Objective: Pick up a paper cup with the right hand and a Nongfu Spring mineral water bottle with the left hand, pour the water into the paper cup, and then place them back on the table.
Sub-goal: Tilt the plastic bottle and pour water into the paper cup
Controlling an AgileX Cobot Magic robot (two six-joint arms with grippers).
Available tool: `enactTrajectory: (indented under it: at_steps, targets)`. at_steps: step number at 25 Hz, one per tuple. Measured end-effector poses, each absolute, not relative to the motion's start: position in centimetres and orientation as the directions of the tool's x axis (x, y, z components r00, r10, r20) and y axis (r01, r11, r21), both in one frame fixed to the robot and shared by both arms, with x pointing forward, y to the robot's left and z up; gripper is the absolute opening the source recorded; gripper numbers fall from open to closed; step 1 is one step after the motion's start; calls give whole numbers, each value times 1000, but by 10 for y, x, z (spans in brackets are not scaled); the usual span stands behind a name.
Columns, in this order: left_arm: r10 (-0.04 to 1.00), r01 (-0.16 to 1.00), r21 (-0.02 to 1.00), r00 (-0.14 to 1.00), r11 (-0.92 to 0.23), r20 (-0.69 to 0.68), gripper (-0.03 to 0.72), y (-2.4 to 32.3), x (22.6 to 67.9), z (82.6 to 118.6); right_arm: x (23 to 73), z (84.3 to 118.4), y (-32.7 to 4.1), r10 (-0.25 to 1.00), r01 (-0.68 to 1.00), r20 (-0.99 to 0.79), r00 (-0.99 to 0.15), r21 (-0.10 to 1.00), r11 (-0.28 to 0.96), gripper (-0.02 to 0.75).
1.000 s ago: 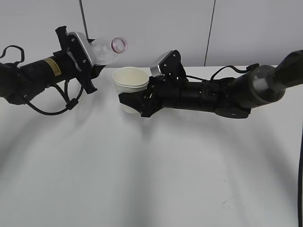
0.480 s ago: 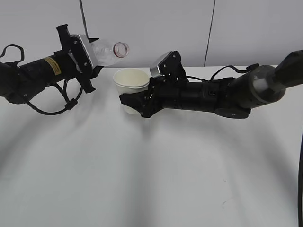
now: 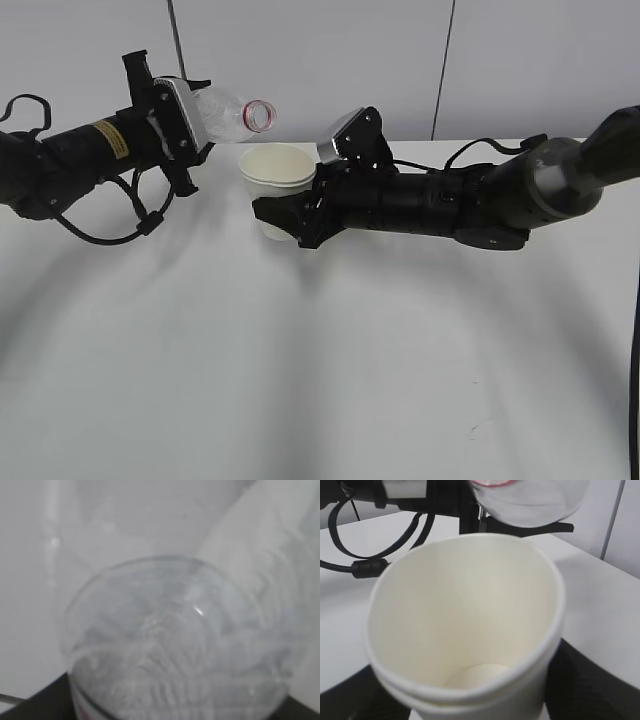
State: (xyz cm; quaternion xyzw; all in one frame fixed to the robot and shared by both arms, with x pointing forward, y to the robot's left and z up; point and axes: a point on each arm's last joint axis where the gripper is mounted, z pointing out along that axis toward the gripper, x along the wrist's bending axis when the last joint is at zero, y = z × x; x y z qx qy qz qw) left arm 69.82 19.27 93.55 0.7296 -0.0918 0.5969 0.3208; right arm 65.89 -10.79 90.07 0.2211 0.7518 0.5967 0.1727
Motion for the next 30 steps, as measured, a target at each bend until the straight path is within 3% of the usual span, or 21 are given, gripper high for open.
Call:
enactTrajectory:
  at_steps: [30]
  targets:
    - [169, -566, 203, 113, -799, 979, 400, 193, 699, 943, 661, 899, -109, 557, 141, 2, -830, 968, 206, 511]
